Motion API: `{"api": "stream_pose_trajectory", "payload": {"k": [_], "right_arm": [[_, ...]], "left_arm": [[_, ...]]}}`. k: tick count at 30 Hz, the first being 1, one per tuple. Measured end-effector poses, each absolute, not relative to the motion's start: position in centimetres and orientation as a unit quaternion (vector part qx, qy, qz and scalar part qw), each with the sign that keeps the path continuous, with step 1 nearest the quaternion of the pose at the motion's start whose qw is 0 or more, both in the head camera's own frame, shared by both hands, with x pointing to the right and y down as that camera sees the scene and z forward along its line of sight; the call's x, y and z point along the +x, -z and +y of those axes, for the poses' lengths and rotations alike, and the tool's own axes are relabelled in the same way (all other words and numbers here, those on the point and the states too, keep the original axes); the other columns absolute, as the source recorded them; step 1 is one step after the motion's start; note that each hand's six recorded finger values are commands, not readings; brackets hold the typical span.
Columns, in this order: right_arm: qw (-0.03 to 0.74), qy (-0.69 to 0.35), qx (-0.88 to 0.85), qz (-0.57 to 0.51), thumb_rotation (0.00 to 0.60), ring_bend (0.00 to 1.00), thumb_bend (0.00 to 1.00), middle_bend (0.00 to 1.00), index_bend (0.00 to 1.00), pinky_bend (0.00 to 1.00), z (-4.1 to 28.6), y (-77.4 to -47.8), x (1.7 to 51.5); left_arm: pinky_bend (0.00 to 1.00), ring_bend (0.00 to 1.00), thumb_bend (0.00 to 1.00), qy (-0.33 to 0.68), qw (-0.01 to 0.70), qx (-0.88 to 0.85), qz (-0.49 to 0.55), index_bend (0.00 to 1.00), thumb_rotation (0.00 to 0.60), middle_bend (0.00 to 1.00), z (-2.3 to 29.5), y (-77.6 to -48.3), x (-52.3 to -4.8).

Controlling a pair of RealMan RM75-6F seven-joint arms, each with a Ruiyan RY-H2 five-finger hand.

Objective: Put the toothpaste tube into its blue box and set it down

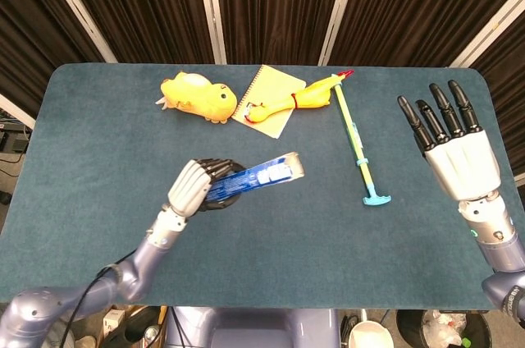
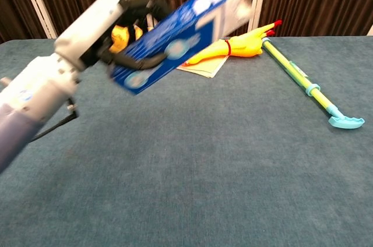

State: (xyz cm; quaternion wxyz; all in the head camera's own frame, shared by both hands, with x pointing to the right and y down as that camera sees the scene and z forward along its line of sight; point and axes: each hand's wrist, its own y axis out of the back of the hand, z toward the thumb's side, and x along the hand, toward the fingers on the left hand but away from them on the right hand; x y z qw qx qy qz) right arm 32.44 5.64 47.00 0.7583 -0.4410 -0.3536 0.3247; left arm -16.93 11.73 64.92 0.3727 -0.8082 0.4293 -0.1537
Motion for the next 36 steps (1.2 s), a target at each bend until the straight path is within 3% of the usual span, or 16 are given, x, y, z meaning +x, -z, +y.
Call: {"api": "stream_pose_trajectory", "payload": {"k": [6,8,13,16,20,30,36], "right_arm": [[0.759,-0.314,-0.449,-0.351,0.6,0.17,0.54,0.38,0.07,0.17,6.3,-46.9,31.4],[0.758,-0.31,-0.453,-0.352,0.6,0.17,0.54,0.38,0.07,0.17,6.6,-46.9,31.0],[0.751,-0.307,-0.463,-0.357,0.6,0.17,0.54,0.38,0.07,0.17,7.7,-46.7,30.6],[0.748,-0.308,-0.466,-0.358,0.6,0.17,0.54,0.38,0.07,0.17,8.2,-46.7,30.6],[0.744,-0.313,-0.469,-0.358,0.6,0.17,0.54,0.38,0.07,0.17,9.1,-46.9,31.1],[0.706,-0.349,-0.503,-0.355,0.6,0.17,0.54,0.38,0.07,0.17,13.1,-48.3,32.5],[0.665,-0.387,-0.537,-0.345,0.6,0.12,0.54,0.29,0.07,0.16,15.8,-49.8,33.8]], "left_arm": [[0.66,0.56,0.57,0.237,0.366,-0.81,0.393,0.48,0.6,0.58,14.3,-67.6,-20.6],[0.58,0.49,0.51,0.254,0.368,-0.809,0.381,0.44,0.6,0.52,14.9,-68.0,-21.1],[0.23,0.23,0.31,0.307,0.374,-0.801,0.353,0.23,0.6,0.26,15.8,-68.8,-22.5],[0.15,0.14,0.27,0.336,0.374,-0.795,0.339,0.16,0.6,0.18,16.2,-68.9,-23.2],[0.1,0.09,0.25,0.363,0.37,-0.79,0.328,0.13,0.6,0.12,16.4,-68.3,-24.3],[0.1,0.09,0.25,0.412,0.354,-0.762,0.352,0.12,0.6,0.11,15.9,-63.6,-29.3],[0.1,0.09,0.25,0.423,0.378,-0.734,0.373,0.12,0.6,0.11,15.8,-60.4,-33.0]]}}
